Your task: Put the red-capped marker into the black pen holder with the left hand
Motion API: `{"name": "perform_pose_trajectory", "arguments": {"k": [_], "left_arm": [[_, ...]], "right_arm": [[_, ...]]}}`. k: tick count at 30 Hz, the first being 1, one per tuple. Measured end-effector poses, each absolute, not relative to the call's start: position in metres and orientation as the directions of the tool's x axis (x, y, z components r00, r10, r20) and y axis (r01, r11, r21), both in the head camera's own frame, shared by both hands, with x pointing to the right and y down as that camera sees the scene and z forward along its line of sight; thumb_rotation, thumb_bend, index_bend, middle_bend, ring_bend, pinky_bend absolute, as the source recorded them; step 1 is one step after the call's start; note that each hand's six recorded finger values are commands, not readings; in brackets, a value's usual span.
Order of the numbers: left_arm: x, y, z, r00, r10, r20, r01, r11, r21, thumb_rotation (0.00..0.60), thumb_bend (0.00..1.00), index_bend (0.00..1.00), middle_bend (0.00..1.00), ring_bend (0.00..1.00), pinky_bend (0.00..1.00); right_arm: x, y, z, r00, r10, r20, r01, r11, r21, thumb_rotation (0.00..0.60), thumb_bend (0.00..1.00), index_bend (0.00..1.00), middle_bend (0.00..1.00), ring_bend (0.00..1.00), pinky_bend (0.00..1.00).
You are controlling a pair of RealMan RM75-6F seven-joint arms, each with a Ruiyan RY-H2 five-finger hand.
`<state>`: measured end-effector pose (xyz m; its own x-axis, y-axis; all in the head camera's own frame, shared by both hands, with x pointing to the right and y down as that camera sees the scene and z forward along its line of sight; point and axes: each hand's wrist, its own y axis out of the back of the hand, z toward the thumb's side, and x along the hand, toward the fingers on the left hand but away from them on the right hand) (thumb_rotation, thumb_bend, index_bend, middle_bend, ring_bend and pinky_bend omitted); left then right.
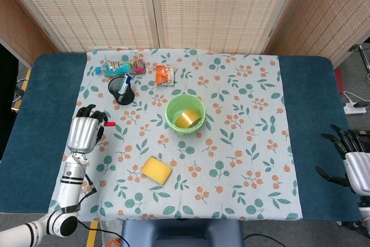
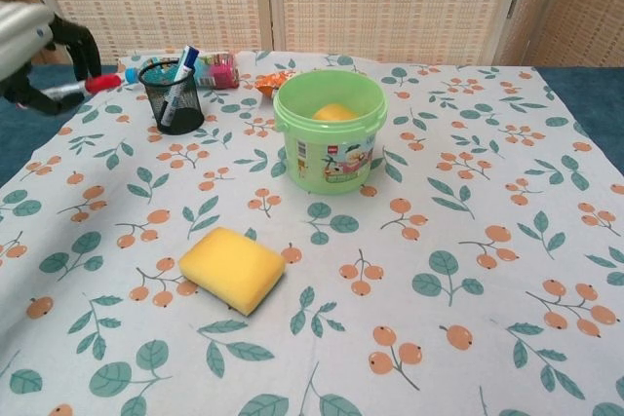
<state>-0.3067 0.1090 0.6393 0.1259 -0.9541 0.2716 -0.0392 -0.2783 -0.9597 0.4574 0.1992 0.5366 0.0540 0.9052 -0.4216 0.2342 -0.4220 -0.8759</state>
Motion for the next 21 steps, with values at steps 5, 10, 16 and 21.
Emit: {"name": "perform_pose_trajectory", "arguments": {"k": [5, 10, 16, 21], "left_arm": [[-0.307, 0.079, 0.613, 0.114, -0.969, 0.219, -0.259, -0.242, -0.935, 0.600, 0.34, 0.51, 0.53, 0.22, 0.28], [-0.303, 0.050, 0.604, 0.124, -0.964, 0.236, -0.506, -0.266, -0.821, 0.600, 0.34, 0.52, 0.53, 0.22, 0.29], [-0.294, 0.014, 0.613, 0.167, -0.943, 0.286, -0.685, -0.320, -0.655, 0.600, 0.34, 0.52, 0.53, 0.22, 0.29], [-0.294, -0.015, 0.633, 0.165, -0.938, 0.304, -0.711, -0.327, -0.622, 0.600, 0.34, 0.53, 0.53, 0.22, 0.29]], "right_arm": [[0.460, 0.199, 0.536, 0.046, 0.908, -0.418, 0.236, -0.416, -0.878, 0.600, 0.13, 0.21, 0.05, 0.08, 0.00], [0.462, 0.198, 0.537, 0.038, 0.906, -0.421, 0.226, -0.418, -0.880, 0.600, 0.13, 0.21, 0.05, 0.08, 0.00], [0.462, 0.198, 0.535, 0.026, 0.911, -0.411, 0.213, -0.407, -0.888, 0.600, 0.13, 0.21, 0.05, 0.08, 0.00], [0.463, 0.198, 0.533, 0.015, 0.914, -0.405, 0.206, -0.399, -0.893, 0.600, 0.13, 0.21, 0.05, 0.08, 0.00]]}}
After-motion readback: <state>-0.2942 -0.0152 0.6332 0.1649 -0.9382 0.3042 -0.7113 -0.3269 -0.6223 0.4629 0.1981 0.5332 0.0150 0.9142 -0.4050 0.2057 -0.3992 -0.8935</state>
